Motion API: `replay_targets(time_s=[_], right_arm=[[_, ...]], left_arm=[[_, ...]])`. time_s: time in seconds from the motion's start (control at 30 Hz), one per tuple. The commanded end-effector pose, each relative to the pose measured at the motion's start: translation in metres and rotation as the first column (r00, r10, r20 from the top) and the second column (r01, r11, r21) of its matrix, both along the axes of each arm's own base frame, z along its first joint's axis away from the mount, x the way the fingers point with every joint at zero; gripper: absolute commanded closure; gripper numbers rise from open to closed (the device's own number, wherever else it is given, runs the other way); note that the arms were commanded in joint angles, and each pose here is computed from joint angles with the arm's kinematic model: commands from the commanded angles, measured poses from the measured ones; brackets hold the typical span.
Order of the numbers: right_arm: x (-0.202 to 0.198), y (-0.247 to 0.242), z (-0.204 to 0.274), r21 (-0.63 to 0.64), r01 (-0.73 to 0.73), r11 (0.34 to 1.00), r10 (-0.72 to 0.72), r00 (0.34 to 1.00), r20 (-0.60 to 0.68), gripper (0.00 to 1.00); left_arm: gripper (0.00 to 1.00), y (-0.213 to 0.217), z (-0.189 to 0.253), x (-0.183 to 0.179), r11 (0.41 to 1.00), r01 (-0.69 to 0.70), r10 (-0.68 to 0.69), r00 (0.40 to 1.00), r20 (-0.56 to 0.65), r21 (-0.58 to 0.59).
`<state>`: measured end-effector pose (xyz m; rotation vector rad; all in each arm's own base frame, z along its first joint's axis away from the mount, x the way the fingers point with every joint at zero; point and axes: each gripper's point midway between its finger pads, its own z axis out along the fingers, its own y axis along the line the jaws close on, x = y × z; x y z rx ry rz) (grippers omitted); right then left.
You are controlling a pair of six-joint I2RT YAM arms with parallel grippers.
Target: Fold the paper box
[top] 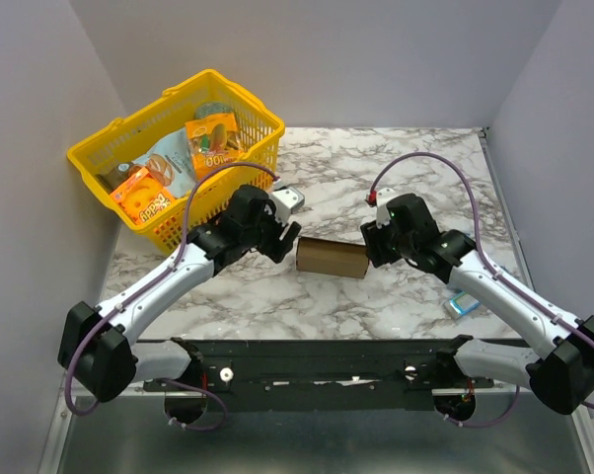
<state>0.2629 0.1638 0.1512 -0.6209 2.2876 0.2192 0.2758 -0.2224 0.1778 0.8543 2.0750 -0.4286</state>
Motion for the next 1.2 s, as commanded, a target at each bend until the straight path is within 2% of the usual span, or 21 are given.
replay_targets(time_s=[0.0, 0.1, 0.27, 0.5, 0.63, 0.83, 0.97, 1.17], right_arm=[[0.011, -0.008, 0.002, -0.025, 0.039, 0.999, -0.038, 0.998, 0.055, 0.39], [0.011, -0.01, 0.001, -0.034, 0.043, 0.998, -0.041, 0.998, 0.053, 0.42], [0.01, -0.01, -0.006, -0.054, 0.034, 0.998, -0.032, 0.999, 0.025, 0.47], [0.01, -0.011, -0.014, -0.08, 0.036, 0.996, -0.036, 0.999, -0.003, 0.51], [0.009, -0.011, -0.016, -0.084, 0.032, 0.996, -0.033, 0.999, -0.011, 0.52], [0.008, -0.012, -0.02, -0.098, 0.034, 0.995, -0.037, 0.999, -0.028, 0.55], [0.006, -0.014, -0.024, -0.115, 0.034, 0.993, -0.04, 0.998, -0.044, 0.57], [0.006, -0.02, -0.025, -0.143, 0.051, 0.988, -0.058, 0.997, -0.046, 0.57]], left_arm=[[0.24, 0.0, -0.029, 0.003, 0.994, 0.064, -0.06, 0.997, -0.051, 0.094], [0.26, -0.007, -0.036, 0.006, 0.993, 0.08, -0.074, 0.994, -0.077, 0.087], [0.34, -0.012, -0.036, 0.017, 0.995, 0.062, -0.058, 0.997, -0.054, 0.075], [0.38, -0.026, -0.031, 0.021, 0.996, 0.089, -0.088, 0.995, -0.05, 0.028], [0.47, -0.028, -0.034, 0.026, 0.997, 0.069, -0.067, 0.996, -0.061, 0.028], [0.56, -0.033, -0.032, 0.026, 0.997, 0.078, -0.078, 0.995, -0.057, 0.002], [0.6, -0.037, -0.033, 0.026, 0.996, 0.085, -0.086, 0.994, -0.073, -0.011], [0.6, -0.04, -0.031, 0.027, 0.995, 0.093, -0.094, 0.993, -0.072, -0.026]])
